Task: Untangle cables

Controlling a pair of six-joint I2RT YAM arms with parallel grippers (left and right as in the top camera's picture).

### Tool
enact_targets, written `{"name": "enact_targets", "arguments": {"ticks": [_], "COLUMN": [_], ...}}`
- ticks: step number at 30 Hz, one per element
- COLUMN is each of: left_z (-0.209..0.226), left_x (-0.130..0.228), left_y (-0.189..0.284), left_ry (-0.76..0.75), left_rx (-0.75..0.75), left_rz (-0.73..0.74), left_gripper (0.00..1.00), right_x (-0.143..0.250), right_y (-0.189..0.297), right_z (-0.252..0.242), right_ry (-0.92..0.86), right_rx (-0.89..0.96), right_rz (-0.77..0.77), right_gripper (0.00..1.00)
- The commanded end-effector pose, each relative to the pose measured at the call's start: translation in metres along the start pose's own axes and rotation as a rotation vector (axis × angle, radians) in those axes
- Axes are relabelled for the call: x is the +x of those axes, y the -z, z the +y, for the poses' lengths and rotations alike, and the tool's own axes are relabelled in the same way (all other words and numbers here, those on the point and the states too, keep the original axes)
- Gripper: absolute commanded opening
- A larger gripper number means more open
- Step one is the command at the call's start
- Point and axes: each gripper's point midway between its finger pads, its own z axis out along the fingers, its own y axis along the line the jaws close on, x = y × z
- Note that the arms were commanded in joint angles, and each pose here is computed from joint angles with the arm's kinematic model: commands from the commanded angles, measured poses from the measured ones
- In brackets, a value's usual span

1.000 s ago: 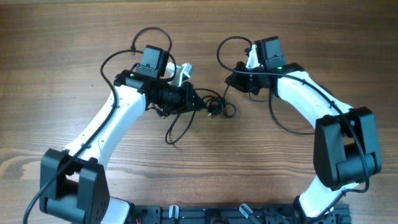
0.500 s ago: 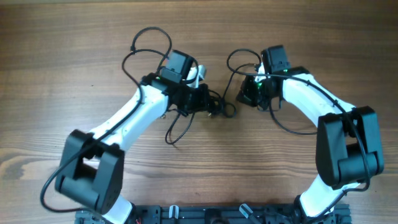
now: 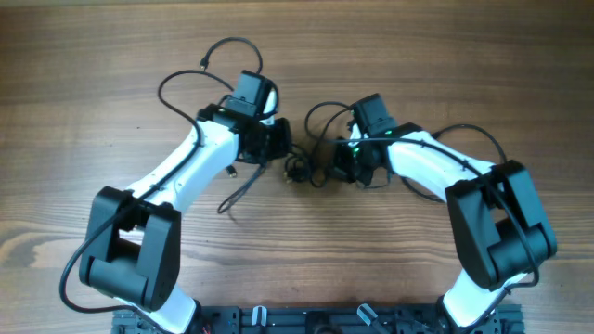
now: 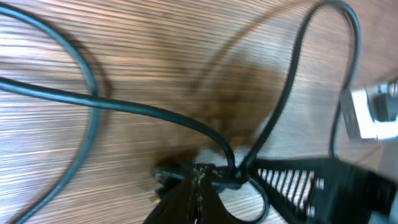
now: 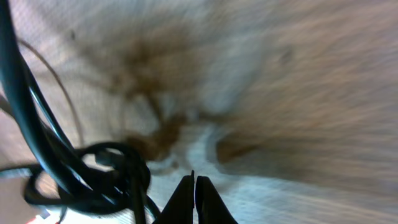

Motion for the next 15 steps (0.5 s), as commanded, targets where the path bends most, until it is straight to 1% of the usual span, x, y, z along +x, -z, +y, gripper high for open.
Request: {"name": "enact_targets", "arguments": {"ticks": [1, 3, 5, 8, 11, 15], "left_z": [0.028, 0.038, 0.047, 0.052, 0.047, 0.027], "left_x": [-0.011, -0.016, -0.018, -0.020, -0.018, -0.009], "left_y": [0.004, 0.008, 0.011, 0.013, 0.013, 0.014], "left_ry": [0.069, 0.098, 0.124, 0.146, 0.147, 0.098], "left_rx": [-0.049, -0.056, -0.064, -0.059, -0.025, 0.085], "left_rz": [-0.020, -0.024, -0.025, -0.023, -0.005, 0.052], "left_gripper": [0.04, 0.04, 0.04, 0.04, 0.04, 0.04], "right_x": [0.001, 0.001, -0.001, -0.006, -0.017, -0.028], "right_y": [0.000, 0.003, 0.009, 0.021, 0.035, 0.045], "right_z": [0.001, 0.006, 0.015, 0.024, 0.024, 0.019], "right_ry": [0.008, 0.020, 0.074, 0.102, 0.092, 0.071], "right_rx": [0.019, -0.009, -0.051, -0.098, -0.116, -0.134], "right_rz": [-0.025, -0.011, -0.001, -0.004, -0.046, -0.068], "right_gripper": [0.06, 0.06, 0.06, 0.08, 0.09, 0.11]}}
